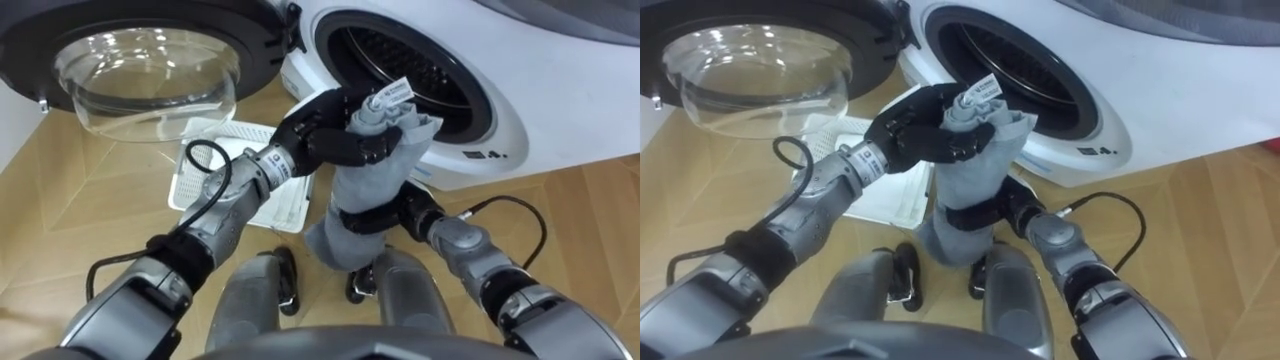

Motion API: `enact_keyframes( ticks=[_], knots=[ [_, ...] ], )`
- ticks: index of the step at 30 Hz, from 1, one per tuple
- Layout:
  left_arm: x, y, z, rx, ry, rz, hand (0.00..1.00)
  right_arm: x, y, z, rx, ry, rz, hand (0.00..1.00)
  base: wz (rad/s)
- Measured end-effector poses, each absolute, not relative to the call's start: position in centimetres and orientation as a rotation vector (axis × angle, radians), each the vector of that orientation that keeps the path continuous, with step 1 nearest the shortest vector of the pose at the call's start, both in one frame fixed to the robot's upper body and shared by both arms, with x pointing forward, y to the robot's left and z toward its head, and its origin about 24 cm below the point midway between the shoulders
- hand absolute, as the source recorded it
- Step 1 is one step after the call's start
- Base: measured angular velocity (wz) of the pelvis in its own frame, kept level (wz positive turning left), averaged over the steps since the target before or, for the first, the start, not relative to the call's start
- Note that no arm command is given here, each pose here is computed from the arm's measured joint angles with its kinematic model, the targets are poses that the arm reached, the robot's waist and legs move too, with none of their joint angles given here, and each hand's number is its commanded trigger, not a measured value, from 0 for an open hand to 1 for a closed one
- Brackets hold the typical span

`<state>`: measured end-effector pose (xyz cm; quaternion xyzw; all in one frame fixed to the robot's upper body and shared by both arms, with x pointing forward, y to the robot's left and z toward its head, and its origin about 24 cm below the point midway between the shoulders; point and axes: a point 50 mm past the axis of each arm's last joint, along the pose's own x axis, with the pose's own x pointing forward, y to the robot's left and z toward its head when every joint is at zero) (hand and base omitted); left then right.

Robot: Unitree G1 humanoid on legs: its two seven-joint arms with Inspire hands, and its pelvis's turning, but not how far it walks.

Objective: Put towel into washing machine

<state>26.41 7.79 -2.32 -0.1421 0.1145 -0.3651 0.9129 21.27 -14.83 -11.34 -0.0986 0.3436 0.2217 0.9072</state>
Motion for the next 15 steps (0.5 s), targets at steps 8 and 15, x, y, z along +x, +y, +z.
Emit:
enact_keyframes(
  ticks=[8,15],
  knots=[
    [26.1,8.0,-2.7,-0.321,0.252,-0.742,0.0,20.9,-15.2,-11.6,-0.199,0.727,0.446,1.0,-0.02],
    [25.5,8.7,-3.4,-0.345,0.271,-0.695,0.0,19.9,-15.8,-12.3,-0.177,0.809,0.449,1.0,0.0]
  ],
)
